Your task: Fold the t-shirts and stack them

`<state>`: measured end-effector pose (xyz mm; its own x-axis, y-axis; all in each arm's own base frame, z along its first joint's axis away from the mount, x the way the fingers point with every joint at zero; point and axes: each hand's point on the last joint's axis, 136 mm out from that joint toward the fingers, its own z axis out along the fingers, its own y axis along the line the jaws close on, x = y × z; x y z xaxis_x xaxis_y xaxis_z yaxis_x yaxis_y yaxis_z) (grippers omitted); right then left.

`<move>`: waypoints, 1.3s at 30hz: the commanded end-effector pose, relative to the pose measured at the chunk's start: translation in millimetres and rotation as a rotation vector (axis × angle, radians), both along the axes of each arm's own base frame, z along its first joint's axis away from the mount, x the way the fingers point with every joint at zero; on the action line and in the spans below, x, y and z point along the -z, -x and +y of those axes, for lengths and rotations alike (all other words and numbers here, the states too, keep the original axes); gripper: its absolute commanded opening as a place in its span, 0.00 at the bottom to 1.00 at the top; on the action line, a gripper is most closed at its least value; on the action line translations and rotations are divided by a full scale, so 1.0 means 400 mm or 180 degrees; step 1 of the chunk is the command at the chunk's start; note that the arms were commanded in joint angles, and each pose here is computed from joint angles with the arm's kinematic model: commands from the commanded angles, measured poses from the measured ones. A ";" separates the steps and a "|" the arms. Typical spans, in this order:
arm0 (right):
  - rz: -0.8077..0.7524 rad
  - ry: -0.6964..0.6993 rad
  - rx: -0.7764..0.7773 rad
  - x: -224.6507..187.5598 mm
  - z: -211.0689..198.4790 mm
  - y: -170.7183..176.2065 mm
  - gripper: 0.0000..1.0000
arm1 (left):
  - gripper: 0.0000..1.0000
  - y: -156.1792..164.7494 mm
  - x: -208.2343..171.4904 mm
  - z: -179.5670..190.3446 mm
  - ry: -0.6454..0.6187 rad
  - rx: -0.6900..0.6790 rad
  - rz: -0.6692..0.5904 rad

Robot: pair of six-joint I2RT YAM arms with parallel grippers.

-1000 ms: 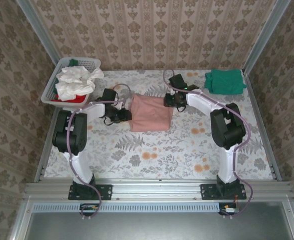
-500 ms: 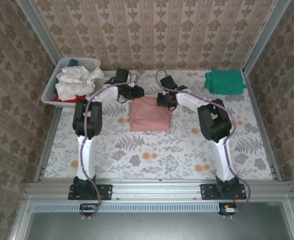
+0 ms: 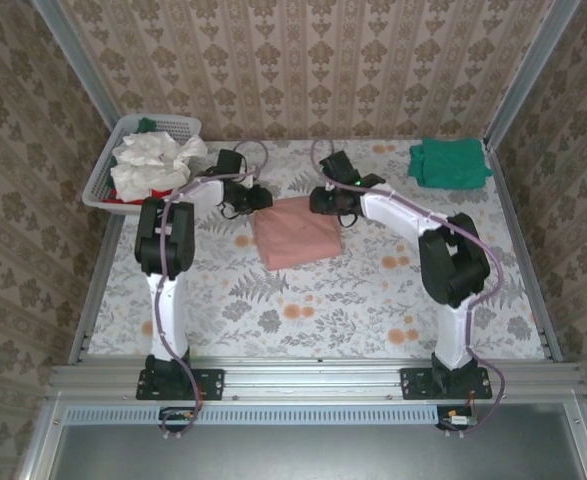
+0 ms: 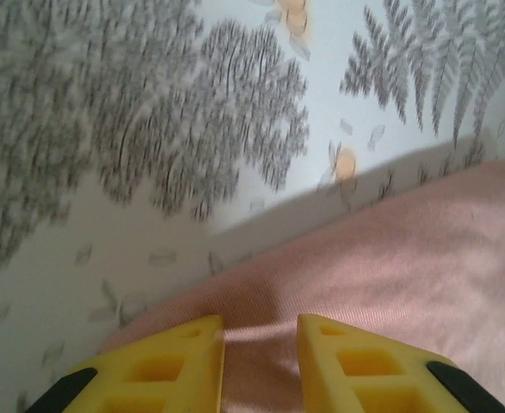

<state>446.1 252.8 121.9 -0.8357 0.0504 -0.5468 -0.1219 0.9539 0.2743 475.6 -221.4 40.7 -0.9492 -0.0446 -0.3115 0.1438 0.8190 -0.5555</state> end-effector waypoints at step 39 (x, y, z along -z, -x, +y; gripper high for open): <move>0.0879 0.0028 0.0471 0.234 -0.201 0.203 0.49 | 0.40 0.281 -0.126 -0.078 0.0141 0.0545 -0.0183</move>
